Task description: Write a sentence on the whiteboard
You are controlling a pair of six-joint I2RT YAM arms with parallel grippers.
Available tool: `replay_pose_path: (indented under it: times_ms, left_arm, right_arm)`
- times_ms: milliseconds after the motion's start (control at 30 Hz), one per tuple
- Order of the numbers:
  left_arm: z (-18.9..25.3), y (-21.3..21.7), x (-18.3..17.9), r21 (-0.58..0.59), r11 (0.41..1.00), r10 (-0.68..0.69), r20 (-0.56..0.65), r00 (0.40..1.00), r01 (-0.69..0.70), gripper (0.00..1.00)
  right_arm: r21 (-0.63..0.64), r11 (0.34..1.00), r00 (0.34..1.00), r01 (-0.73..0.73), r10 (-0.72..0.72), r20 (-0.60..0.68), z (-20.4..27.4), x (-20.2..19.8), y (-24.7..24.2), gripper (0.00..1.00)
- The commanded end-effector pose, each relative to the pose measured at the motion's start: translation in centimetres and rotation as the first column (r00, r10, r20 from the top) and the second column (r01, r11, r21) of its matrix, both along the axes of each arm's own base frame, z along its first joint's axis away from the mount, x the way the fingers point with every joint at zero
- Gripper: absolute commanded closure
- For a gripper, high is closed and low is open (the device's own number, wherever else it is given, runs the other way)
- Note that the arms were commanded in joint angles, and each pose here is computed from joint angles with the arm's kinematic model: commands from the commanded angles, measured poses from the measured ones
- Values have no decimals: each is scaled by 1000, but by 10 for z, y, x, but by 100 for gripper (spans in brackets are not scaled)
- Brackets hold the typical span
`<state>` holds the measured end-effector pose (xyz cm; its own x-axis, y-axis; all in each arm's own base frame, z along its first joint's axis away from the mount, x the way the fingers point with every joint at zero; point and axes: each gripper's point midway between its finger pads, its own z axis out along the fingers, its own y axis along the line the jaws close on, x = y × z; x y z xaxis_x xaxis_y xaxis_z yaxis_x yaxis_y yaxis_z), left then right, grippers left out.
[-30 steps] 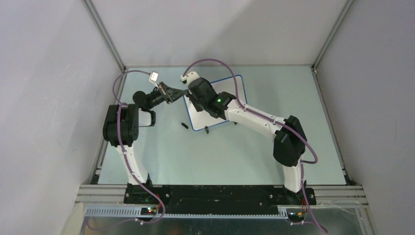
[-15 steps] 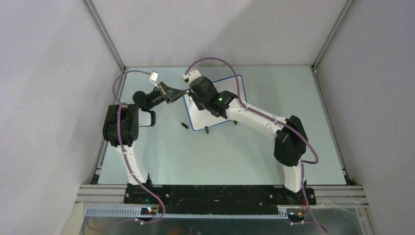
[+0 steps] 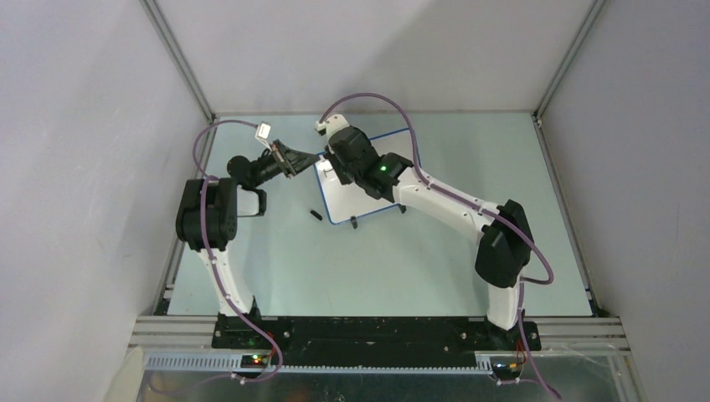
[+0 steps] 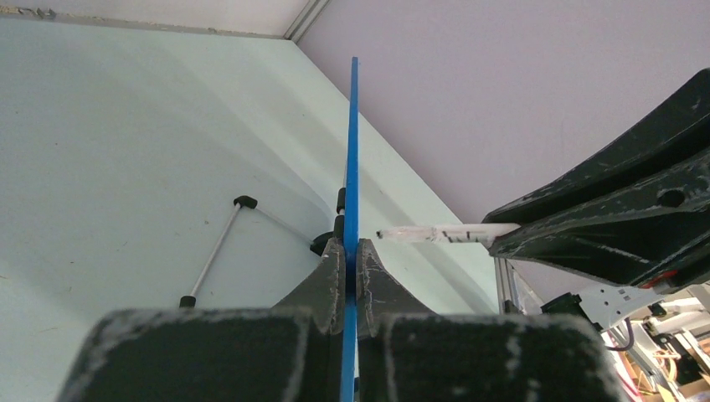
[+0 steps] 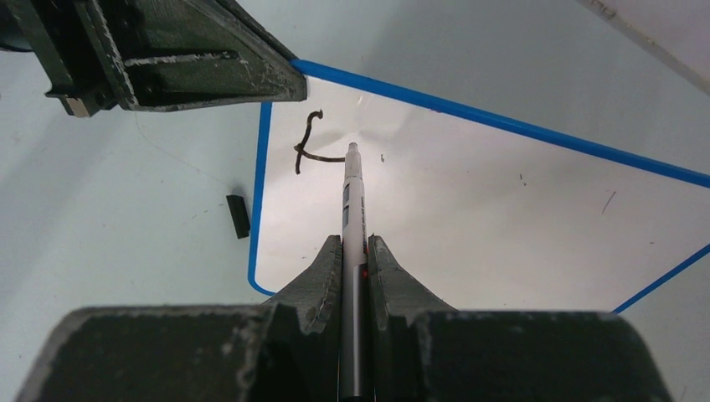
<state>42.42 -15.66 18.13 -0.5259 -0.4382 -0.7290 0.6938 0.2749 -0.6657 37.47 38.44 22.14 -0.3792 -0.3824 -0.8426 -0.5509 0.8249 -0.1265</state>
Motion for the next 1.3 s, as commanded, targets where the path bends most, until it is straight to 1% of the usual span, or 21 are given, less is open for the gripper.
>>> replay_pose_path:
  times_ms: [0, 567, 1267]
  left_arm:
    - [15, -1, -6, 8, 1000, -23, 78, 997, 23, 100]
    - [14, -1, -6, 6, 1000, -24, 77, 997, 23, 100]
    - [15, -1, -6, 6, 1000, -25, 78, 997, 24, 100]
  right_arm:
    - [58, 998, 997, 12, -16, 70, 39, 5, -3, 100]
    - [23, 999, 999, 26, -27, 46, 23, 19, 7, 100]
    - [-20, 999, 999, 34, -34, 15, 0, 11, -5, 100]
